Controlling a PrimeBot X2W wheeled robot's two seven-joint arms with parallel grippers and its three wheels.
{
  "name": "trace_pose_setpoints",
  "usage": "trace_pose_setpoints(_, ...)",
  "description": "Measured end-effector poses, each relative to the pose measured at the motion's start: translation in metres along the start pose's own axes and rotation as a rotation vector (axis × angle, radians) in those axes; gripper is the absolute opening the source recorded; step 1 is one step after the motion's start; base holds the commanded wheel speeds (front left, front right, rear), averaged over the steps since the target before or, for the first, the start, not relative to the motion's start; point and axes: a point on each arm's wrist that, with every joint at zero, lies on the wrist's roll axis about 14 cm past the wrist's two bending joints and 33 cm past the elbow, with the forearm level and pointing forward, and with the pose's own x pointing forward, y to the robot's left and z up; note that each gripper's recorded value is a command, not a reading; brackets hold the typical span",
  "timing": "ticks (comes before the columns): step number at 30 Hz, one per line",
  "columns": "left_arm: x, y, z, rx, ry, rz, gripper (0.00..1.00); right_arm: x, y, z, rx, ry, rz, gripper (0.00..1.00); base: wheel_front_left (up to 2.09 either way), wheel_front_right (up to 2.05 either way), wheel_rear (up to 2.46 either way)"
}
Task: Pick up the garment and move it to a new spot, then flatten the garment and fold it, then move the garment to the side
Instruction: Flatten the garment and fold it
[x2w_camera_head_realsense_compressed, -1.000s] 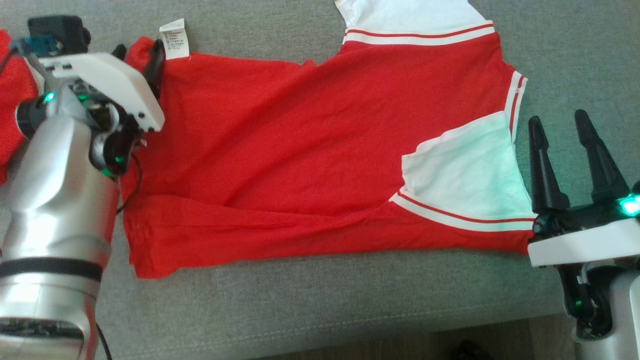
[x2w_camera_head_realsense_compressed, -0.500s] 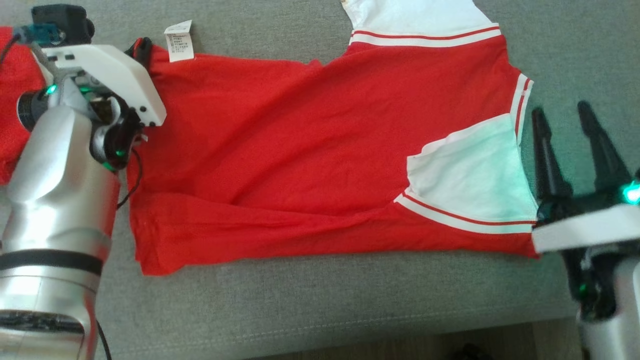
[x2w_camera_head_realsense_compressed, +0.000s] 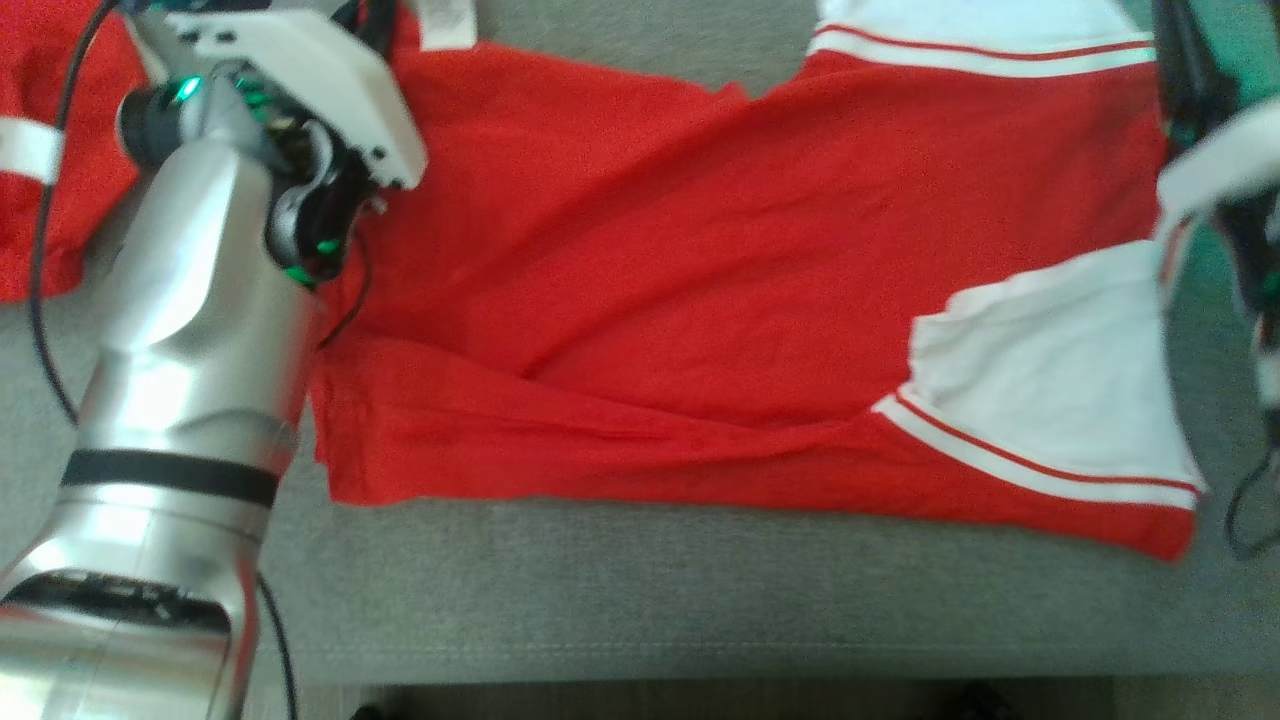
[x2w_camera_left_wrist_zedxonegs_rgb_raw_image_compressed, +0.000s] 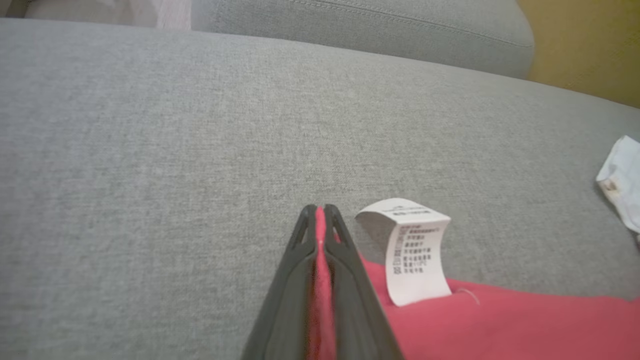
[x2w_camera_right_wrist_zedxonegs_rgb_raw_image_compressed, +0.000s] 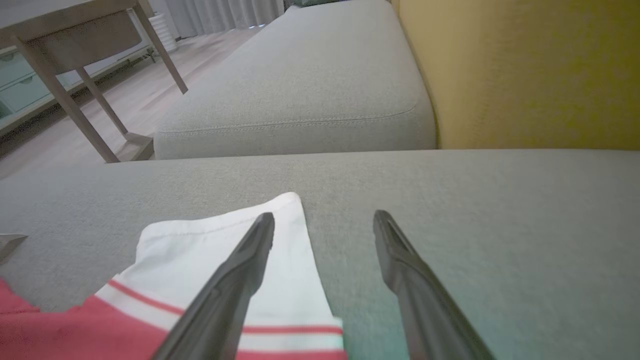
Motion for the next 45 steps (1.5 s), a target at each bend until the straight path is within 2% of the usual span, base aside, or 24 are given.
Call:
trace_pose_setpoints(8,0.004,0.005,-0.004,0.003,-0.009,-0.002,0.00,0.059,0.020,-0.015,-0.043,0.167,0.076,1.00,0.00,0.00,0.00)
trace_pose_setpoints(15,0.008,0.006,-0.005,0.011,-0.011,-0.006,0.00,0.078,0.018,-0.033,-0.099,0.335,0.077,1.00,0.00,0.00,0.00)
trace_pose_setpoints(20,0.010,0.008,-0.005,0.012,-0.019,-0.002,0.00,0.086,0.020,-0.037,-0.109,0.395,0.085,1.00,0.00,0.00,0.00)
trace_pose_setpoints(21,0.010,0.008,-0.005,0.010,-0.019,-0.005,0.00,0.087,0.021,-0.037,-0.109,0.404,0.090,0.76,0.00,0.00,0.00)
trace_pose_setpoints(23,0.010,0.009,-0.005,0.012,-0.024,-0.005,0.00,0.088,0.024,-0.037,-0.103,0.419,0.100,0.00,0.00,0.00,0.00)
trace_pose_setpoints(28,0.009,0.009,-0.002,0.008,-0.035,-0.002,0.00,0.085,0.025,-0.029,-0.095,0.385,0.113,0.00,0.00,0.00,0.00)
trace_pose_setpoints(33,0.002,0.006,0.009,0.005,-0.071,-0.003,0.00,0.076,0.024,0.015,-0.098,0.210,0.129,0.00,0.00,0.00,0.00)
trace_pose_setpoints(36,-0.004,0.005,0.020,-0.007,-0.102,-0.004,0.00,0.061,0.021,0.034,-0.109,0.138,0.136,0.00,0.00,0.00,0.00)
trace_pose_setpoints(45,-0.027,-0.006,0.040,-0.042,-0.175,-0.034,0.00,0.007,0.014,0.054,-0.101,0.035,0.145,0.00,0.00,0.00,0.00)
